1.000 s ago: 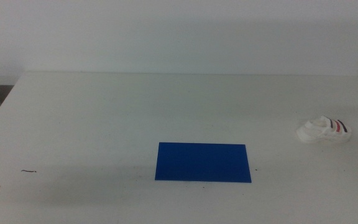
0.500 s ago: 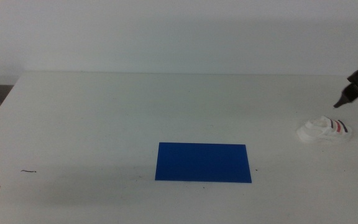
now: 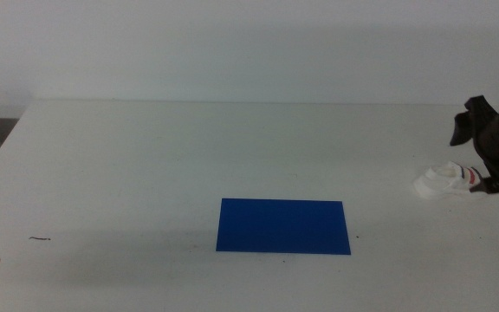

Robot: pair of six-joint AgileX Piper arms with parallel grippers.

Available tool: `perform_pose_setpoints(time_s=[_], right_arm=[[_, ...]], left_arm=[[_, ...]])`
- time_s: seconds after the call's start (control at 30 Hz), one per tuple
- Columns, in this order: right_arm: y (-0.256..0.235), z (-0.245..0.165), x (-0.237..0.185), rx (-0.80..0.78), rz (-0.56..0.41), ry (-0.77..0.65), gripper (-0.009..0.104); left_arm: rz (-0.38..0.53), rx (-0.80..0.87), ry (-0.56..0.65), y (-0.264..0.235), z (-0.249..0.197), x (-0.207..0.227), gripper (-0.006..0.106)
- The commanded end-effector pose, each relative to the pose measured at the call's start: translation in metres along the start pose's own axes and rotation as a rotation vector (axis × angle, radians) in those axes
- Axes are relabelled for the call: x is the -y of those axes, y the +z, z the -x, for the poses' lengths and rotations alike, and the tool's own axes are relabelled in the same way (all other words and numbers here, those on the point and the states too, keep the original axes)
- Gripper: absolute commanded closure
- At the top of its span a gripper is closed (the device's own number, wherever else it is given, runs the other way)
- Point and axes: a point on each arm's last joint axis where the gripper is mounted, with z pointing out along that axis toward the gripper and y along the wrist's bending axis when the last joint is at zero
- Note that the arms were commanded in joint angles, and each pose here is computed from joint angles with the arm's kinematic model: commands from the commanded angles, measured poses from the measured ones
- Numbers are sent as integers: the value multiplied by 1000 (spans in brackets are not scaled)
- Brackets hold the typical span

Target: Use one arm to grab the shoe from the table and place it on the mat.

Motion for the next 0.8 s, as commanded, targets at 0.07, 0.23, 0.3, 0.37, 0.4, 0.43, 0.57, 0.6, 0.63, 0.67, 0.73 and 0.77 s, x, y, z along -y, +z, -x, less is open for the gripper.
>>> perform_pose_setpoints(time_s=[0.07,0.23,0.3,0.37,0.4,0.43,0.57,0.6,0.63,0.67,0.73,0.77], right_arm=[[20,6,-15,5,-64,1,2],[44,8,-21,-7,-146,-6,2],[52,7,-19,-11,-164,-3,2],[58,7,-18,-11,-170,2,3],[60,7,-17,-10,-172,-2,5],[62,7,-17,-11,-174,-2,9],[63,7,-16,-11,-185,-4,43],[62,6,-15,-16,-195,13,53],[60,6,-14,-17,-211,26,68],[57,5,-13,-18,-229,40,81],[48,-1,-13,-9,-257,43,98],[41,-7,-14,-2,-259,18,97]], left_arm=[[-2,6,-7,0,1,0,7],[-2,6,-7,0,1,0,7],[-2,6,-7,0,1,0,7],[-2,6,-7,0,1,0,7],[-2,6,-7,0,1,0,7],[-2,6,-7,0,1,0,7],[-2,6,-7,0,1,0,7],[-2,6,-7,0,1,0,7],[-2,6,-7,0,1,0,7],[-2,6,-7,0,1,0,7],[-2,6,-7,0,1,0,7],[-2,6,-7,0,1,0,7]])
